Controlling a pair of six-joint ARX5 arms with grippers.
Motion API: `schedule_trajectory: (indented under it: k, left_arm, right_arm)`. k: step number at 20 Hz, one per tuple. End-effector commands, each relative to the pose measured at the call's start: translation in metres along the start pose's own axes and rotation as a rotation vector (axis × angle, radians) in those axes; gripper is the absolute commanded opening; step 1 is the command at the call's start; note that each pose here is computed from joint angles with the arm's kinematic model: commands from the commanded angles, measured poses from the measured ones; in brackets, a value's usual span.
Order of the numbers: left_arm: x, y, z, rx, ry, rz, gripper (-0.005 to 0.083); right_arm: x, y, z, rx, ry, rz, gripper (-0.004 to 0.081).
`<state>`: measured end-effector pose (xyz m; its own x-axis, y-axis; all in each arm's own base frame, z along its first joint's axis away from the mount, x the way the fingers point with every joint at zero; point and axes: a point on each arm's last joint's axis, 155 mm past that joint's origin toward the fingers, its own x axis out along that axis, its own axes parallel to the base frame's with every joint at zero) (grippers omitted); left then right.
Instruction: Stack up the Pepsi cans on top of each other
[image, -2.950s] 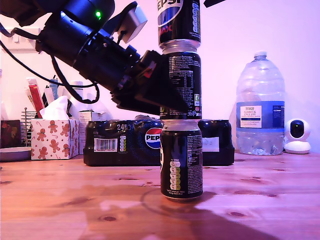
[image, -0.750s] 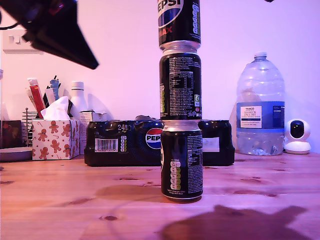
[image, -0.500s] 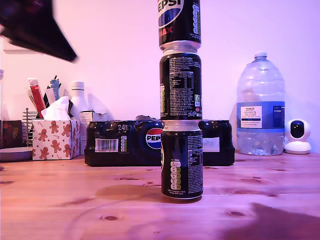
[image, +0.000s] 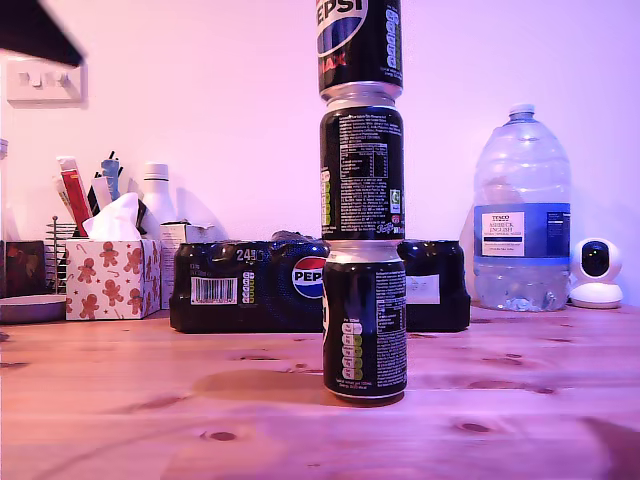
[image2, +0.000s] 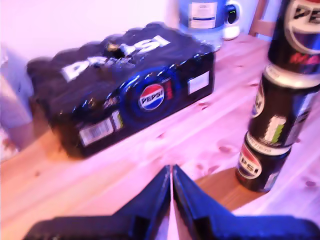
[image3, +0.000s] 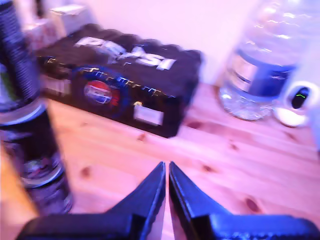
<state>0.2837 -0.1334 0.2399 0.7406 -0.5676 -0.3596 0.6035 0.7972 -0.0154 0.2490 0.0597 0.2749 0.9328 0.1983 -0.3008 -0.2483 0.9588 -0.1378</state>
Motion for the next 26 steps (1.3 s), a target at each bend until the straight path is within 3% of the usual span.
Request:
schedule_trajectory:
  k: [1, 6, 15, 18, 26]
  left_arm:
    - [-0.003, 0.001, -0.004, -0.009, -0.007, 0.001, -0.0024]
    - [-0.016, 0.006, -0.006, -0.03, -0.046, 0.038, -0.0024]
    - [-0.032, -0.004, -0.024, -0.121, -0.2, 0.056, -0.0024]
    - [-0.035, -0.009, -0.034, -0.145, -0.221, 0.051, -0.0024]
    - [-0.036, -0.027, -0.06, -0.16, -0.193, 0.018, -0.0024]
  right_arm:
    - [-0.001, -0.007, -0.006, 0.05, -0.017, -0.027, -0.0013]
    - [-0.007, -0.011, -0.023, 0.098, -0.033, -0.029, -0.0013]
    - [-0.018, -0.003, -0.033, 0.156, -0.191, -0.004, -0.0013]
    - [-0.015, -0.002, -0.051, 0.209, -0.159, -0.005, -0.0013]
    - [-0.017, -0.002, -0.066, 0.266, -0.183, -0.017, -0.0013]
